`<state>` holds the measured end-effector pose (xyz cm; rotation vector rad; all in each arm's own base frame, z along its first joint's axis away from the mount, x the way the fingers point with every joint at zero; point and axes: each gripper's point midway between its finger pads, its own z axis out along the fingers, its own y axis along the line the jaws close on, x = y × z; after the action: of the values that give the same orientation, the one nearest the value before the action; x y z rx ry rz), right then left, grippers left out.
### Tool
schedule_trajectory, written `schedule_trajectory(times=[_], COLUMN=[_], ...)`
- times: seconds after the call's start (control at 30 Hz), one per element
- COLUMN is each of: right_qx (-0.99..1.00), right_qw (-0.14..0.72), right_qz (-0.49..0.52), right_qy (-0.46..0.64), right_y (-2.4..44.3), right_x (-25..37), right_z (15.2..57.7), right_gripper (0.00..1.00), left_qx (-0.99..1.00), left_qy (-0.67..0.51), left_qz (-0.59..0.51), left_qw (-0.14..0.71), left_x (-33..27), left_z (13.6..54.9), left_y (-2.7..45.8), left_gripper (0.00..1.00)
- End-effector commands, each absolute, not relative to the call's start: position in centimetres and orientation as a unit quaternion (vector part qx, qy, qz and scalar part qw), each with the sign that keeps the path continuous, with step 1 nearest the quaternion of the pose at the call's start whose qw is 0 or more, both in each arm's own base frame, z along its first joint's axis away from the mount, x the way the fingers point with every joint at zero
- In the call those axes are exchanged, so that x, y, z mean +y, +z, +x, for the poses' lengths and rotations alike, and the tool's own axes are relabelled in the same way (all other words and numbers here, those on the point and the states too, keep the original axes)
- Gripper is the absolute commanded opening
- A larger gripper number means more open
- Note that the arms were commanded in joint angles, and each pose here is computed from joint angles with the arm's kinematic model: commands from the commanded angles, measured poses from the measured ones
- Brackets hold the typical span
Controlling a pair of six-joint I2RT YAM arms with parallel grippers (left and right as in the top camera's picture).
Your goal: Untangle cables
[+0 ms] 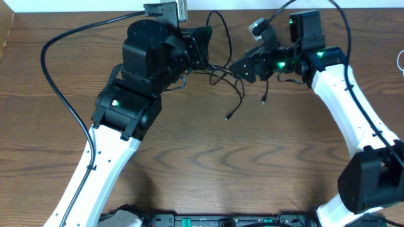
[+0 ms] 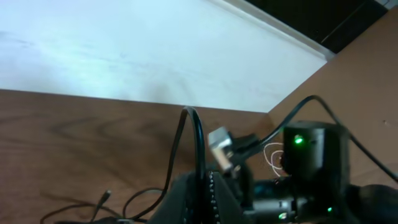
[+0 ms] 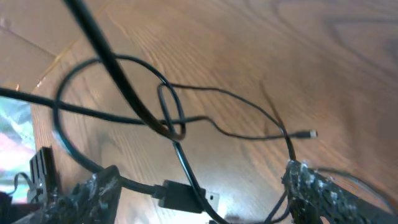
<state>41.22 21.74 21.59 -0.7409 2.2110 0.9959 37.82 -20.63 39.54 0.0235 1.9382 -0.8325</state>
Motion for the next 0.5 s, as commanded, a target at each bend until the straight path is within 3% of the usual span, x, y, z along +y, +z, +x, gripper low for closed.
schedule_trajectory(times=[0.0, 0.33, 0.4, 0.47], right_qx=[0.841, 0.817, 0.811, 0.808], right_qw=[0.279, 0.227, 0.226, 0.229], right_qz=[-0.291, -0.338, -0.346, -0.353], right_qy=[0.361, 0.409, 0.414, 0.412], right_y=[18.9, 14.4, 14.2, 14.3], right_x=[21.7, 25.9, 26.7, 27.2], right_z=[41.6, 40.2, 40.0, 39.9], right_gripper=[0.77, 0.66, 0.60, 0.47], left_qx=[0.785, 0.773, 0.774, 0.774], left_qy=[-0.349, -0.365, -0.365, -0.365], left_qz=[0.003, -0.007, -0.007, -0.007], left_qw=[0.512, 0.518, 0.518, 0.518], left_x=[-19.5, -18.8, -18.8, -18.8], left_z=[37.4, 37.1, 37.1, 37.1], left_y=[41.3, 42.5, 42.5, 42.5], left_gripper=[0.07, 0.07, 0.07, 0.07])
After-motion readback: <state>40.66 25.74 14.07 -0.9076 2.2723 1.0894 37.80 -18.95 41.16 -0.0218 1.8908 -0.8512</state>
